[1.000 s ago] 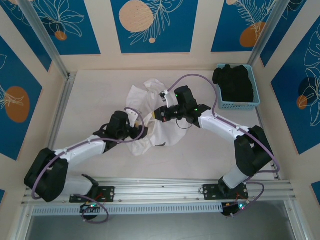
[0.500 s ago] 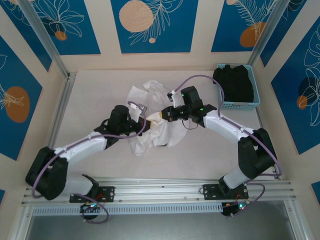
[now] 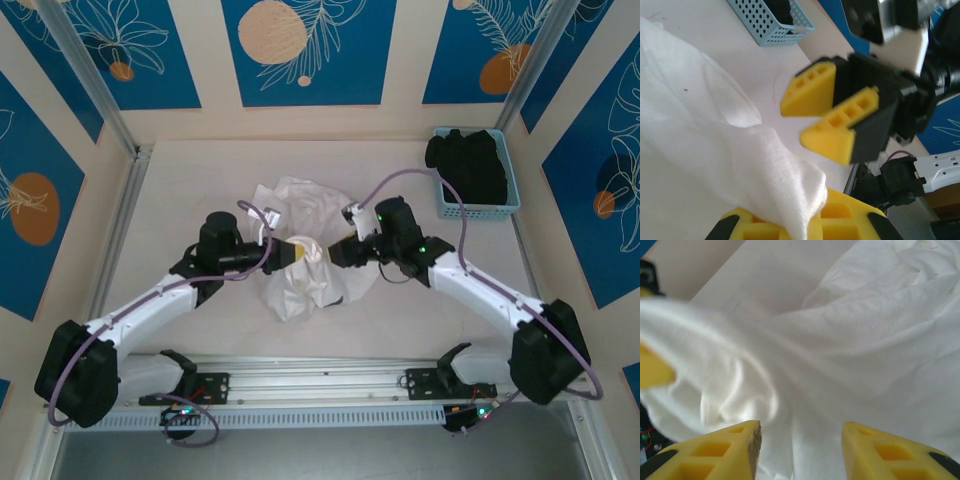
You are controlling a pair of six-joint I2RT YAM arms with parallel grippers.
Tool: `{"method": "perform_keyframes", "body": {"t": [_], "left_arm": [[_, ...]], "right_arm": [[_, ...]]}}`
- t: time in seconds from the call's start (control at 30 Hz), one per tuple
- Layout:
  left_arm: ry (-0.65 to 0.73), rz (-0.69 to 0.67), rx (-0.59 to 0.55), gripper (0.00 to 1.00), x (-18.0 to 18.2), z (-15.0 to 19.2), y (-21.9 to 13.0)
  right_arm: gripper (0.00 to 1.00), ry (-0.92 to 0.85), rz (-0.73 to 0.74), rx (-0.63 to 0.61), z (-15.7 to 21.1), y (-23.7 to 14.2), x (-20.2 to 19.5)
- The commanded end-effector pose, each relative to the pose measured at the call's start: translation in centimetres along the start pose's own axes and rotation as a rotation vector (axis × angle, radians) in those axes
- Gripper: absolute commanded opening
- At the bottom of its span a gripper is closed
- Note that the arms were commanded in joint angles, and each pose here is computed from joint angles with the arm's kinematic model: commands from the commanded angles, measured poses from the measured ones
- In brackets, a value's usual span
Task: Fold the inside-out t-shirt
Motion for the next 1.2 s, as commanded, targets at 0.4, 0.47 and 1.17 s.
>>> {"method": "perform_keyframes", "body": {"t": [0.4, 0.47, 1.17], "left_arm": [[-0.021, -0.007, -0.018, 0.0, 0.2, -0.5, -0.4], [-0.062, -0.043, -0.044, 0.0, 1.0, -0.7, -1.1], [0.094, -0.88, -0.078, 0.6, 1.1, 3.0, -7.7]], "right_arm": [[0.17, -0.196, -0.005, -0.057, -0.8, 3.3, 3.7], [0.07, -0.211, 0.005, -0.063, -0.9, 1.7, 3.9], [0.0, 0.015, -0.476, -0.149, -3.5, 0.5, 3.2]]}}
Point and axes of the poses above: each hand's point on the last joint's axis, 136 mm out from that joint toward the fingers, its own y axis out along the fingers, its own x axis along the line the jaws close on, z = x × y, the point moved 10 cm from there along -y, back along the fingers
